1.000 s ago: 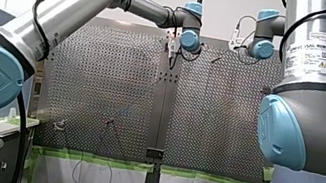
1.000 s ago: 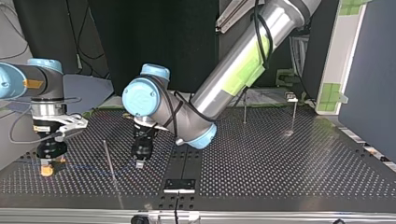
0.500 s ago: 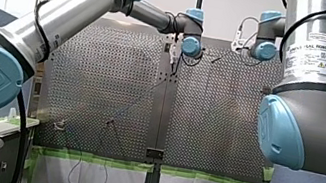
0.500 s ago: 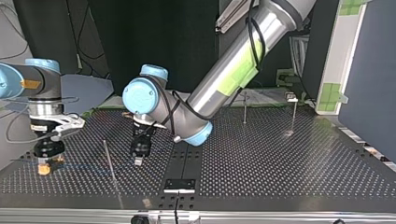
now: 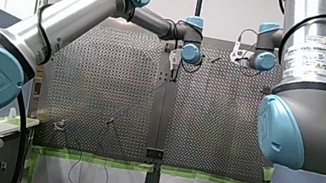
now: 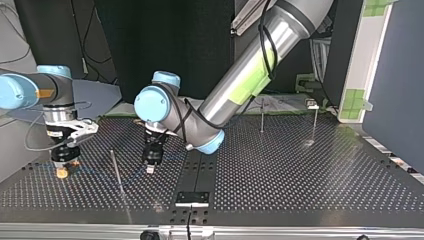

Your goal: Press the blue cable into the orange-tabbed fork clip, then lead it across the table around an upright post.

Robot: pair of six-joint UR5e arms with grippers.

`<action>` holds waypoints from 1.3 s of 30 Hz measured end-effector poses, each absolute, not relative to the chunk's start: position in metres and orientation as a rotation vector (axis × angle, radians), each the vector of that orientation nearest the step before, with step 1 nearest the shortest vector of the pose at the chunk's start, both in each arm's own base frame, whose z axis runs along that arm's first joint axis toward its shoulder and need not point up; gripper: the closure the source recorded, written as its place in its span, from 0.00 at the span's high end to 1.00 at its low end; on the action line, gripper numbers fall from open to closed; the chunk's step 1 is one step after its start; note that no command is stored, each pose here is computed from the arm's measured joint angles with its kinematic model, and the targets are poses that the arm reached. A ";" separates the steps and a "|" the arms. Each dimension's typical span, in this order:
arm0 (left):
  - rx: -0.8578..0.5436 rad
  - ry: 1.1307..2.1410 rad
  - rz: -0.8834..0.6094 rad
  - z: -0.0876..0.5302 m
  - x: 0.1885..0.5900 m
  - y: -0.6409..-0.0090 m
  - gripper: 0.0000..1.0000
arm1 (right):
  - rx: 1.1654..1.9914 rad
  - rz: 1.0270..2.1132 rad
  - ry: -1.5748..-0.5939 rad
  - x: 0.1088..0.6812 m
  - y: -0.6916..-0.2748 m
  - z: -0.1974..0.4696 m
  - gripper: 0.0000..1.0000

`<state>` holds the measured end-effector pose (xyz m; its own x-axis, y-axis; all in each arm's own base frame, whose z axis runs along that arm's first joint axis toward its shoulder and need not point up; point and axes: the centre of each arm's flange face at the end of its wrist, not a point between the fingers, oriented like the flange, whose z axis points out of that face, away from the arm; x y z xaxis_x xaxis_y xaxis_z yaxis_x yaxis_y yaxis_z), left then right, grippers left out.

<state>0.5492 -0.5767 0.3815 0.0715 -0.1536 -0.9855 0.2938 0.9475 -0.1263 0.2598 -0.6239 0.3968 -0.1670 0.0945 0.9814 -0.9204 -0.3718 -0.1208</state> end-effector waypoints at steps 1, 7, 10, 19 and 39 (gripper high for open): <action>0.118 1.463 -0.338 0.378 0.550 -0.578 0.00 | 1.317 1.651 -1.023 0.261 -0.625 0.392 0.00; 0.111 1.463 -0.337 0.364 0.552 -0.584 0.00 | 1.360 1.652 -1.030 0.264 -0.629 0.373 0.00; 0.100 1.457 -0.334 0.363 0.554 -0.584 0.00 | 1.371 1.644 -1.041 0.263 -0.630 0.365 0.00; 0.081 1.452 -0.319 0.342 0.560 -0.578 0.00 | 1.419 1.606 -1.103 0.259 -0.628 0.322 0.00; 0.127 1.446 -0.364 0.331 0.566 -0.578 1.00 | 1.442 1.585 -1.133 0.257 -0.625 0.301 0.00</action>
